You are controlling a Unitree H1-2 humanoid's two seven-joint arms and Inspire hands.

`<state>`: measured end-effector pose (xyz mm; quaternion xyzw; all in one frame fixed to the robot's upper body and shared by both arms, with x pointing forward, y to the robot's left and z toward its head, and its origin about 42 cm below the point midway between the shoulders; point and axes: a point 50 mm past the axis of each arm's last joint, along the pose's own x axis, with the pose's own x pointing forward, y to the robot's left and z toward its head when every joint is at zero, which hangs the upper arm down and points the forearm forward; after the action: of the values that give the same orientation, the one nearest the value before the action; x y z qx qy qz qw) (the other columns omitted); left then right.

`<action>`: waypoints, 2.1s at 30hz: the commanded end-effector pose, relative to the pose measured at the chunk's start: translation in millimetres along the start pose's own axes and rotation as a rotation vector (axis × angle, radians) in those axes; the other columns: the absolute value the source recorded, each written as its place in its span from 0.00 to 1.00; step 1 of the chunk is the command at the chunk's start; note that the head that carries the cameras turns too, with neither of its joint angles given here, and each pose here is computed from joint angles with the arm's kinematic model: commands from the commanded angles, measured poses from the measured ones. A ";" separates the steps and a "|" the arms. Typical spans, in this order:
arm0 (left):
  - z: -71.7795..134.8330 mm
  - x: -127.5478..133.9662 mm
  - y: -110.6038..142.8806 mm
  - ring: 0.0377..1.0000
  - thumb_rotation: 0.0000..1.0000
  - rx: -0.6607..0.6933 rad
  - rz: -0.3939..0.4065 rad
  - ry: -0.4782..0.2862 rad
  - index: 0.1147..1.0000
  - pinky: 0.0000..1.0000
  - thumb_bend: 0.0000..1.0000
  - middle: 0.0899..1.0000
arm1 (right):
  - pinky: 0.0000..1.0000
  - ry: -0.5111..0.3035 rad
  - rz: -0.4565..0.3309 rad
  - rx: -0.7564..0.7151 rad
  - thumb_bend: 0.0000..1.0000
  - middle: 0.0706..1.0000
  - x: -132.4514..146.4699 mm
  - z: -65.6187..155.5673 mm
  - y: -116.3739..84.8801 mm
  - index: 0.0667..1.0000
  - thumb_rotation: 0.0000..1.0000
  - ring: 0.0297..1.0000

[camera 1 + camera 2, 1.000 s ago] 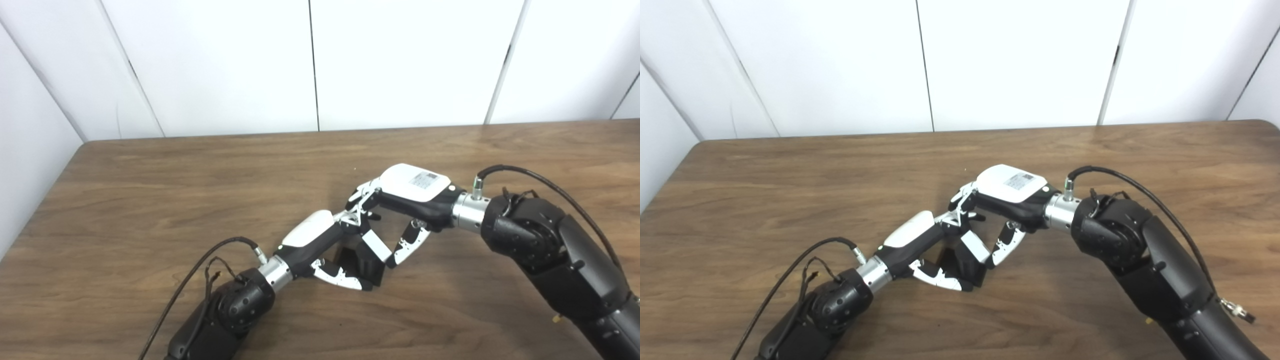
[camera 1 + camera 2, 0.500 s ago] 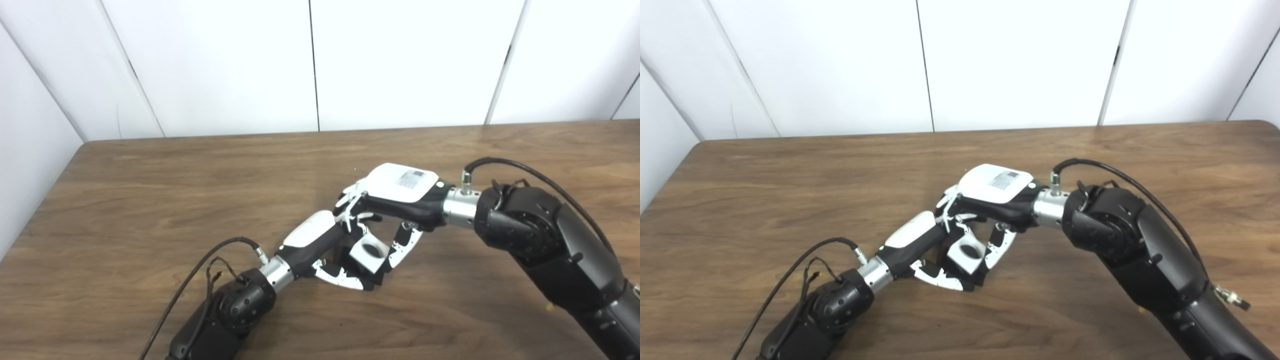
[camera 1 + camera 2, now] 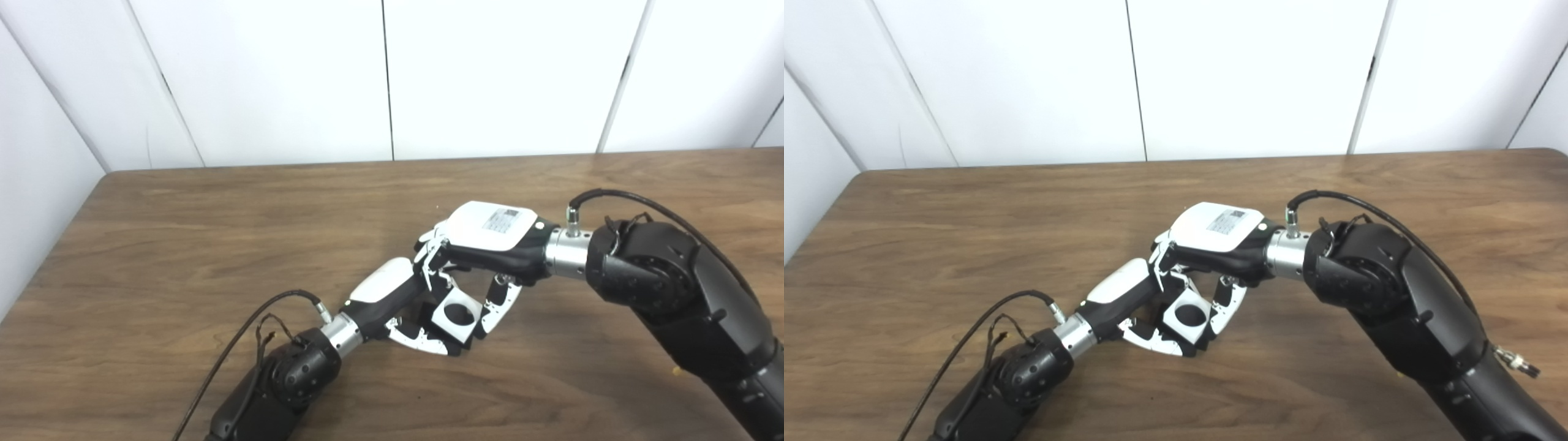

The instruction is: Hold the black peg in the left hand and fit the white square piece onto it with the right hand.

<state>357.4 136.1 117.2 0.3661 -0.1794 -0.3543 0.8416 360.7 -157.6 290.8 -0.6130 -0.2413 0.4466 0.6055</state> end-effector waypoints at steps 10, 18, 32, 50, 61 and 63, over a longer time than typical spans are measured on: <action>-13.7 -7.1 -24.8 0.98 0.08 0.051 -0.127 0.101 0.42 0.94 0.52 0.89 | 0.88 -0.029 -0.049 -0.024 0.52 0.79 -0.7 2.1 -19.9 0.44 0.14 0.87; -13.5 -8.1 -24.2 0.98 0.08 0.046 -0.130 0.105 0.42 0.94 0.52 0.90 | 0.88 -0.002 -0.064 -0.010 0.52 0.79 3.2 -7.7 -13.1 0.44 0.14 0.87; -10.2 -6.9 -25.8 0.97 0.08 0.045 -0.135 0.100 0.42 0.94 0.52 0.90 | 0.88 0.050 -0.092 0.053 0.52 0.79 14.8 -23.3 1.0 0.45 0.14 0.87; -11.1 -8.1 -22.7 0.97 0.08 0.045 -0.132 0.109 0.42 0.96 0.52 0.90 | 0.90 0.115 -0.007 0.055 0.92 0.89 13.5 -25.9 1.5 0.78 0.36 0.91; -12.1 -9.3 -22.8 0.97 0.08 0.037 -0.134 0.109 0.42 0.95 0.52 0.90 | 0.89 0.152 0.016 0.052 1.00 0.96 5.6 -29.8 0.6 0.98 0.43 0.94; -12.0 -9.5 -22.8 0.97 0.08 0.036 -0.134 0.107 0.42 0.95 0.52 0.90 | 0.89 0.154 0.015 0.051 1.00 0.96 4.4 -30.3 0.5 0.98 0.42 0.94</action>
<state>357.7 134.8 117.8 0.3674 -0.1712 -0.3522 0.8436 382.0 -166.8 261.3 -0.6145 -0.1613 0.4329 0.6395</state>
